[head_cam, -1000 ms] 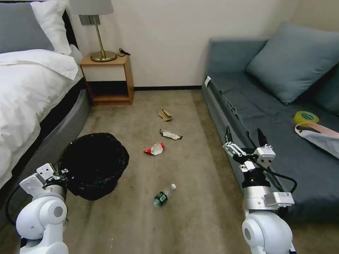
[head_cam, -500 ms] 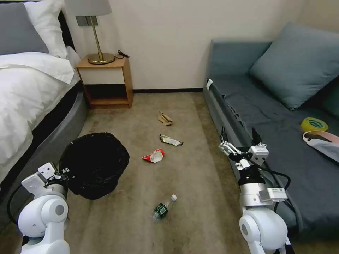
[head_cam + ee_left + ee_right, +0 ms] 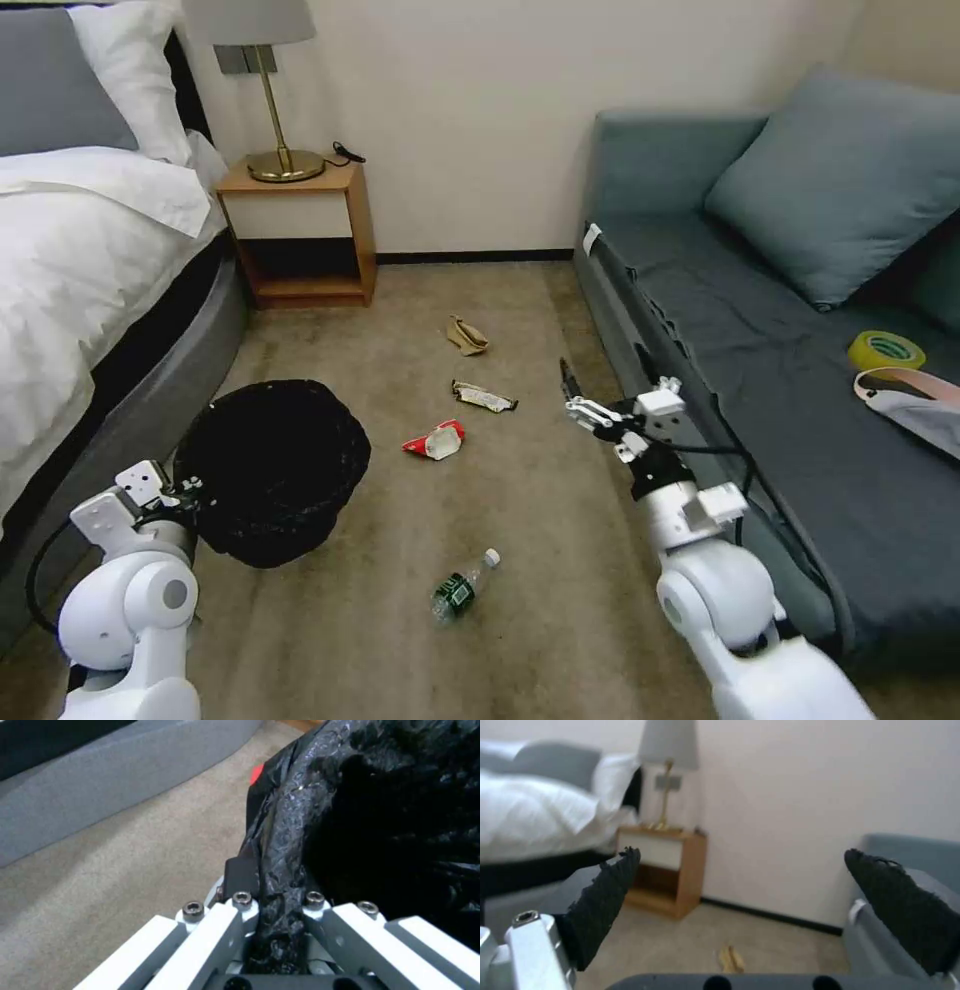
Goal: Pick up the trash bin, then pick up the garbage on the floor and place it into the trash bin.
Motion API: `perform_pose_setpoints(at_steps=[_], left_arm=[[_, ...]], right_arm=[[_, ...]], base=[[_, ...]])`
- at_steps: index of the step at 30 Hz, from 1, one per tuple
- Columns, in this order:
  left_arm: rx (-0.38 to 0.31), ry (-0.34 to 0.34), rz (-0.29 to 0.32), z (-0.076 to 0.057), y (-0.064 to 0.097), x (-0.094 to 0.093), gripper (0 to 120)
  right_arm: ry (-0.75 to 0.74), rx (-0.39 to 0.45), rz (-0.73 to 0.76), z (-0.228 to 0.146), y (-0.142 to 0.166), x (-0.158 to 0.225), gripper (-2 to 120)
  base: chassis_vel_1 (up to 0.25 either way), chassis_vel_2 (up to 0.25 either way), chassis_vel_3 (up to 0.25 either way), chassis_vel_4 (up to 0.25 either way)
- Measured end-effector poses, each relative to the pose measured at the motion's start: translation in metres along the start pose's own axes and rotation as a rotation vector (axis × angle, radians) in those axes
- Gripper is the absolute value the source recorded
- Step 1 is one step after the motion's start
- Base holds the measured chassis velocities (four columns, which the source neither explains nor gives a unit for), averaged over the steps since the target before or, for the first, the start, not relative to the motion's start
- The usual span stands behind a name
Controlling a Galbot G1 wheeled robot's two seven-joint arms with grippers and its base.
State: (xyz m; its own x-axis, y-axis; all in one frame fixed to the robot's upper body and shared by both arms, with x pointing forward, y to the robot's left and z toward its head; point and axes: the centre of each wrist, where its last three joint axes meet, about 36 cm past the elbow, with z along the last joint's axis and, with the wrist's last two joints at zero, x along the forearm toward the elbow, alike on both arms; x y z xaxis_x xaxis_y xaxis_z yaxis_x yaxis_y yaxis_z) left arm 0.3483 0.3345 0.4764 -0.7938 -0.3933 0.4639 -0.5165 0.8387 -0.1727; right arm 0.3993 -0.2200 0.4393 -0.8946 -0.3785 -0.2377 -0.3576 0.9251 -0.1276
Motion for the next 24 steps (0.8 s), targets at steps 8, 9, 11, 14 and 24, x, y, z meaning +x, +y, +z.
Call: perform_pose_setpoints(at_steps=[8,9,11,14,24], left_arm=[[-0.009,-0.004,-0.019,0.000,0.004,0.003,3],[-0.010,-0.006,-0.021,-0.001,0.005,0.004,3],[-0.011,-0.009,-0.023,-0.001,0.006,0.004,3],[-0.012,-0.016,-0.024,-0.004,0.006,0.006,3],[-0.017,-0.039,-0.017,-0.010,0.005,0.014,3]], right_arm=[[0.134,0.040,-0.237,0.044,0.002,-0.032,100],[0.153,0.047,-0.271,0.051,0.005,-0.035,100],[0.166,0.056,-0.303,0.056,0.008,-0.038,100],[0.189,0.102,-0.409,0.070,0.011,-0.050,100],[0.313,0.203,-0.778,0.129,0.001,-0.059,100]], base=[[0.000,0.000,0.000,0.000],[0.000,0.000,0.000,0.000],[0.000,0.000,0.000,0.000],[0.000,0.000,0.000,0.000],[0.000,0.000,0.000,0.000]])
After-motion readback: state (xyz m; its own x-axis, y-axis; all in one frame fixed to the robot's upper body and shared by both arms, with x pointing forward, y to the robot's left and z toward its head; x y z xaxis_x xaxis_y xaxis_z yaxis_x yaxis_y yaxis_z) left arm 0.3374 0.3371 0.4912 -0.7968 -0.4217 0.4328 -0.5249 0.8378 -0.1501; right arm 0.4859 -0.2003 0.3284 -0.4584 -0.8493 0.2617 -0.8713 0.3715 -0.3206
